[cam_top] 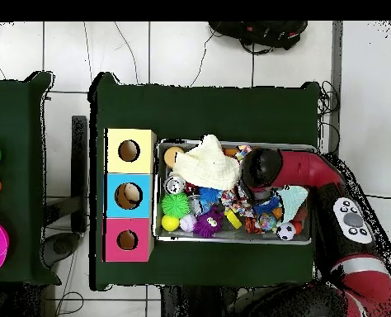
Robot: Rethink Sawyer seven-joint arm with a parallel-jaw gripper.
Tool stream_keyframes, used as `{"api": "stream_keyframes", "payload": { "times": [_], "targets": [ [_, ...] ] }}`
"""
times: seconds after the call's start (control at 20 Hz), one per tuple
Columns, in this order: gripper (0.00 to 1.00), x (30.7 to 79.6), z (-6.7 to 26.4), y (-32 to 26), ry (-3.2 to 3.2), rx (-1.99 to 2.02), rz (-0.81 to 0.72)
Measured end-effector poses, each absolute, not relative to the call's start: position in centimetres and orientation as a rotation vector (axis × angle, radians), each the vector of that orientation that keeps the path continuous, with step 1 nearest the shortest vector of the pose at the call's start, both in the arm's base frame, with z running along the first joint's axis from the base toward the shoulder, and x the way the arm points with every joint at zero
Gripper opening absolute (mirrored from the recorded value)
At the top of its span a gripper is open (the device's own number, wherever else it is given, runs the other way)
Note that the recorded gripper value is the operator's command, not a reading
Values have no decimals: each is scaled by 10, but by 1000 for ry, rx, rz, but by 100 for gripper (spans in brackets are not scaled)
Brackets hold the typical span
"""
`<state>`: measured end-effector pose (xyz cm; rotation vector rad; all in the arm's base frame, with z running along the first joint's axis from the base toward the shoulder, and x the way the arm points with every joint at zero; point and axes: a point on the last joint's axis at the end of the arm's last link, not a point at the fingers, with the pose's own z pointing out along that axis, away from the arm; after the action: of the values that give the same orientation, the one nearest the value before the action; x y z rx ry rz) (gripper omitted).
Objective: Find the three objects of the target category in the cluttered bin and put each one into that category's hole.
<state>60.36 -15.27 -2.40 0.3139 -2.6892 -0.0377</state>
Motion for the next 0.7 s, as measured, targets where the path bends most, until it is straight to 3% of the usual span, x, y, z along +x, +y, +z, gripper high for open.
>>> {"api": "stream_keyframes", "payload": {
  "times": [0.3, 0.7],
  "targets": [
    [0, 636, 11, -147, -2548, 281, -11],
    [0, 671, 33, -161, -2590, 229, 3]
  ]
}}
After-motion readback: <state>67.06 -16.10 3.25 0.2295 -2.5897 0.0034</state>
